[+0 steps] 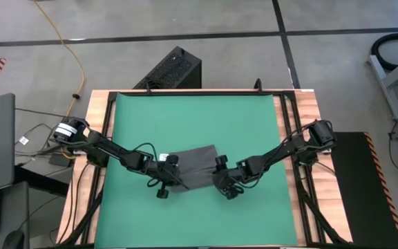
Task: Roll towel
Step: Roll the gray towel
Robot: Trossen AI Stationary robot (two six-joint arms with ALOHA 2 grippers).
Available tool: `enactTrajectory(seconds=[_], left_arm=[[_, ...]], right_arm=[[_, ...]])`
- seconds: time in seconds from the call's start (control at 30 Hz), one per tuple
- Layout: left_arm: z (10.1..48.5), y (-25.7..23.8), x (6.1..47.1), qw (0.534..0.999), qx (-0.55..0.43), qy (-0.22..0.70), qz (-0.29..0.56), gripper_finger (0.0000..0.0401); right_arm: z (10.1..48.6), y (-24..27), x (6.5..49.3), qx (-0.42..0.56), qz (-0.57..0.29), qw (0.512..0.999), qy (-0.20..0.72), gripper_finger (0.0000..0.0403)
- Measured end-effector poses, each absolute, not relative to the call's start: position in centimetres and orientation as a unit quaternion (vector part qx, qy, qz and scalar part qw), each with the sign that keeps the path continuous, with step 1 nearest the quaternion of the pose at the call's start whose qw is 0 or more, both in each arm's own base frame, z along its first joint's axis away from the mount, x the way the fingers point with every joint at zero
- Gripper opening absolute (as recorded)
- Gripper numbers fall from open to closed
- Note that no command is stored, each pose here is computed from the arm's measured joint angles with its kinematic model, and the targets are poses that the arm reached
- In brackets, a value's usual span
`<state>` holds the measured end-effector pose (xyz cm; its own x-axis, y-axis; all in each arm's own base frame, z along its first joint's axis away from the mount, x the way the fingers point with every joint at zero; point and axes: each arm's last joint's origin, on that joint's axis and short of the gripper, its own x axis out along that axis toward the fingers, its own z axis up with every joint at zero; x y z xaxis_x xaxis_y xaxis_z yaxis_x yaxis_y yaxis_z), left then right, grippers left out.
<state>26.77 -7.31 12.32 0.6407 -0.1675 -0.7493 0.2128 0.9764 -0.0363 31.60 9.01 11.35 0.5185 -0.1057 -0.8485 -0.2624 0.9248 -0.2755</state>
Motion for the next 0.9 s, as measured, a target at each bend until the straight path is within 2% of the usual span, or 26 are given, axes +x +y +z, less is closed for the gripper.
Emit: enactTrajectory(seconds=[0.13, 0.47, 0.67, 0.8, 0.9], left_arm=[[12.3, -7.2, 26.8, 0.905, 0.039, 0.409, -0.110, 0.0000], [12.3, -7.3, 26.8, 0.904, 0.028, 0.411, -0.114, 0.0000], [12.4, -7.3, 26.8, 0.904, -0.006, 0.412, -0.115, 0.0000], [12.3, -7.5, 27.1, 0.908, -0.033, 0.401, -0.118, 0.0000], [11.8, -7.9, 27.6, 0.903, -0.068, 0.396, -0.153, 0.0000]], right_arm=[[11.3, 8.8, 31.6, -0.141, 0.015, 0.858, 0.494, 0.0222], [11.8, 9.4, 31.3, -0.081, -0.018, 0.870, 0.486, 0.0058], [14.3, 9.4, 31.1, -0.002, 0.048, 0.872, 0.487, 0.0054], [15.4, 8.4, 31.2, 0.065, 0.097, 0.854, 0.507, 0.0054], [15.5, 7.3, 31.4, 0.135, 0.130, 0.833, 0.521, 0.0054]])
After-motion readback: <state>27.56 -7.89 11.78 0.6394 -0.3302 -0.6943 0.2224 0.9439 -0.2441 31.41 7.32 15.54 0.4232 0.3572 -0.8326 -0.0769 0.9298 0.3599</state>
